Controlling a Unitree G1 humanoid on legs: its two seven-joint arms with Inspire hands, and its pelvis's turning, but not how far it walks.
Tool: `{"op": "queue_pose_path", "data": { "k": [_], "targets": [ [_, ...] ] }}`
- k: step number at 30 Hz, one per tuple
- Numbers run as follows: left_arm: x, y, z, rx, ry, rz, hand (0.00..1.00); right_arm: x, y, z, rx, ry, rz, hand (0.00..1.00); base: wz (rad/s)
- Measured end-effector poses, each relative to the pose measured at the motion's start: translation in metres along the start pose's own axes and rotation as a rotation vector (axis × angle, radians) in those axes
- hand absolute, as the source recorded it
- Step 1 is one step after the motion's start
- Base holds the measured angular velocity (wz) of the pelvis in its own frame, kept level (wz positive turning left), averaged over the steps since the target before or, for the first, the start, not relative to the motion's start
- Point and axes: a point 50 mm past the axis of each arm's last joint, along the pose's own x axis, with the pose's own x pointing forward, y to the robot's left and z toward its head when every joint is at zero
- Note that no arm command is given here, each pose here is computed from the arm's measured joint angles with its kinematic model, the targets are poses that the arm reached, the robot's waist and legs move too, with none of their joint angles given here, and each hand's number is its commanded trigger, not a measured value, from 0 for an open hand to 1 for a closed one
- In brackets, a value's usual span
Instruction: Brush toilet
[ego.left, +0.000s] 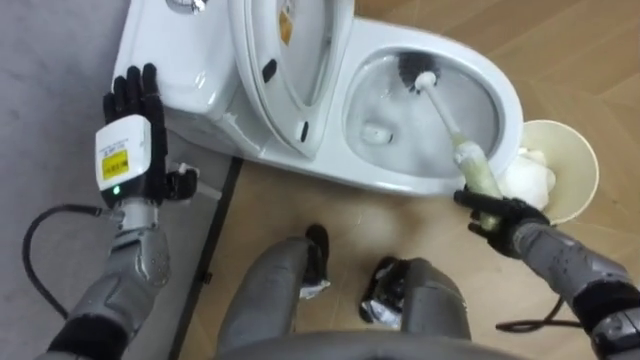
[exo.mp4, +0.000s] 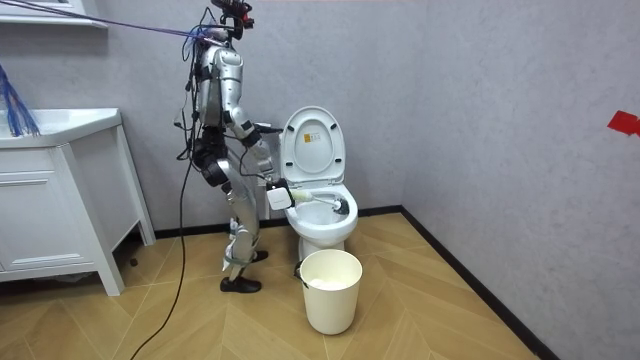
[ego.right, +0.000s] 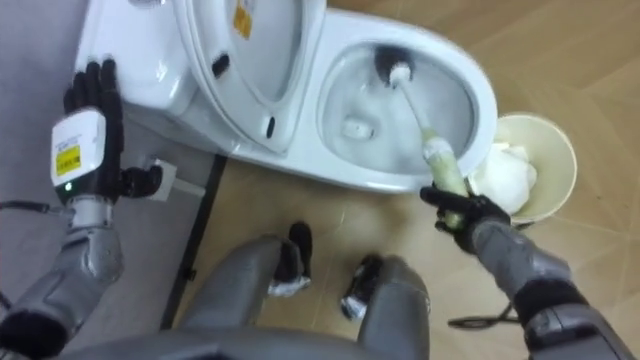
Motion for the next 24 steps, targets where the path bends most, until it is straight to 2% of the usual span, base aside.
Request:
{"op": "queue_pose_path", "data": {
  "k": [5, 7, 12, 16, 19, 21, 24],
  "targets": [
    [-0.048, -0.018, -0.029, -0.006, 0.152, -0.092, 0.0, -0.01, -0.028, -0.024, -0.079, 0.019, -0.077, 1.0, -0.04],
    [-0.07, -0.022, -0.04, -0.013, 0.226, -0.12, 0.0, -0.015, -0.037, -0.034, -0.196, 0.022, -0.107, 1.0, -0.1],
    [-0.092, -0.018, -0.048, -0.05, 0.288, -0.091, 0.0, -0.035, -0.05, -0.035, -0.357, -0.076, -0.146, 1.0, -0.01],
    [-0.105, -0.012, -0.049, -0.098, 0.319, -0.028, 0.0, -0.052, -0.045, 0.0, -0.196, -0.43, -0.159, 1.0, -0.04],
    [-0.11, -0.01, -0.051, -0.153, 0.358, 0.016, 0.0, -0.06, -0.047, 0.018, -0.151, -0.579, -0.186, 1.0, 0.0],
    [-0.117, -0.01, -0.055, -0.156, 0.378, 0.019, 0.0, -0.064, -0.049, 0.022, -0.154, -0.626, -0.203, 1.0, -0.07],
    [-0.141, -0.018, -0.071, -0.144, 0.487, -0.039, 0.0, -0.066, -0.055, 0.016, -0.17, -0.622, -0.236, 1.0, -0.09]
  ]
}}
